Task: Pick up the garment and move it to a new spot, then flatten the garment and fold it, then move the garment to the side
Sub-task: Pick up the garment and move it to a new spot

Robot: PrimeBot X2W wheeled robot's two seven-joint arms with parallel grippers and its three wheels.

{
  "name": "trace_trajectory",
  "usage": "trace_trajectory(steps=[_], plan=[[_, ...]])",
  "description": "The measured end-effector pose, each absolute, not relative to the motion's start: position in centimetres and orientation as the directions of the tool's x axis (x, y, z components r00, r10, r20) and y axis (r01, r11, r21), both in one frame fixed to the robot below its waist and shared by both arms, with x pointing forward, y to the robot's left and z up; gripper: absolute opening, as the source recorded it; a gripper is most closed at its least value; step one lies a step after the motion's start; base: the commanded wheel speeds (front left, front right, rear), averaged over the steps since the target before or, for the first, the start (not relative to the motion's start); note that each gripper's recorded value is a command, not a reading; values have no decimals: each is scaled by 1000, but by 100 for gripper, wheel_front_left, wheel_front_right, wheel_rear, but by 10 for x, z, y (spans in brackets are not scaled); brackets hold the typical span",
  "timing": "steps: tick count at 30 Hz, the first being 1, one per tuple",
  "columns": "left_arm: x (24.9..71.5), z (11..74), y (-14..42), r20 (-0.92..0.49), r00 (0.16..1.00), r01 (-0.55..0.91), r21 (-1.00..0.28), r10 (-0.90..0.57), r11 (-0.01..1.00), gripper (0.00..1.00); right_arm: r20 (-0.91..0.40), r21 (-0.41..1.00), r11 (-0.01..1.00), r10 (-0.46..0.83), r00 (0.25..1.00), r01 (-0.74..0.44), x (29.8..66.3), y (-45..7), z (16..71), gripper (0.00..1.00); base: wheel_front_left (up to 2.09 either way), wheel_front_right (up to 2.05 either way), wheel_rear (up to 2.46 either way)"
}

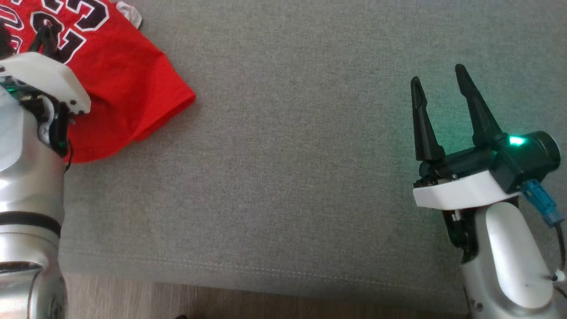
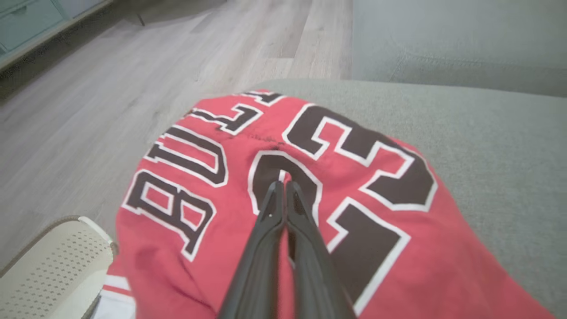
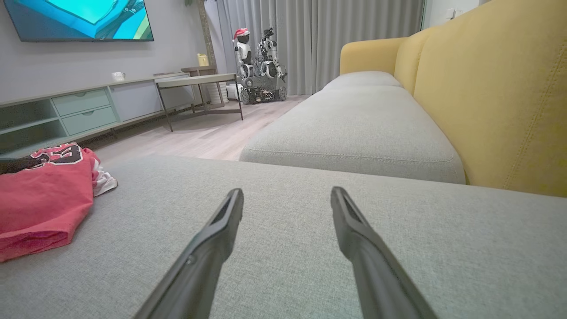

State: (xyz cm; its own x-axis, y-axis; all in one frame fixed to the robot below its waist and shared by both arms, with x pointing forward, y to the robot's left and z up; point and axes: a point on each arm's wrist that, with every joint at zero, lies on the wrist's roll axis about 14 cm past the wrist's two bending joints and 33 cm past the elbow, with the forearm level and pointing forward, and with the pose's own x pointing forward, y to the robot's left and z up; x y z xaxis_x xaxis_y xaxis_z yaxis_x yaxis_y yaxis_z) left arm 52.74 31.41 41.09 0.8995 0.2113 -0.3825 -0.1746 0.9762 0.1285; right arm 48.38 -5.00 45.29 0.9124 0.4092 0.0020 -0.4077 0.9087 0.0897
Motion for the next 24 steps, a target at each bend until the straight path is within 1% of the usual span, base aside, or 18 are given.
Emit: trace_trajectory(steps=[7, 10, 13, 15, 17, 24], plan=[[529, 465, 317, -217, 952, -192, 123, 215, 974, 0, 43, 95, 901, 421, 906, -424, 476, -44, 472, 100, 0, 0, 0], [532, 506, 316, -107, 973, -192, 112, 204, 975, 0, 59, 100, 896, 428, 902, -432, 468, -42, 481, 100, 0, 0, 0], [534, 564, 304, 58, 986, -163, 149, 156, 975, 0, 68, 110, 892, 433, 899, -438, 459, -40, 489, 100, 0, 0, 0], [530, 598, 294, 158, 980, -145, 170, 118, 975, 0, 81, 120, 888, 437, 896, -444, 454, -38, 494, 100, 0, 0, 0], [522, 622, 283, 228, 970, -128, 175, 87, 976, 0, 95, 125, 882, 445, 890, -454, 448, -35, 501, 100, 0, 0, 0], [498, 680, 234, 395, 918, -38, 158, -28, 987, 0, 139, 144, 874, 446, 884, -463, 431, -34, 521, 100, 0, 0, 0]])
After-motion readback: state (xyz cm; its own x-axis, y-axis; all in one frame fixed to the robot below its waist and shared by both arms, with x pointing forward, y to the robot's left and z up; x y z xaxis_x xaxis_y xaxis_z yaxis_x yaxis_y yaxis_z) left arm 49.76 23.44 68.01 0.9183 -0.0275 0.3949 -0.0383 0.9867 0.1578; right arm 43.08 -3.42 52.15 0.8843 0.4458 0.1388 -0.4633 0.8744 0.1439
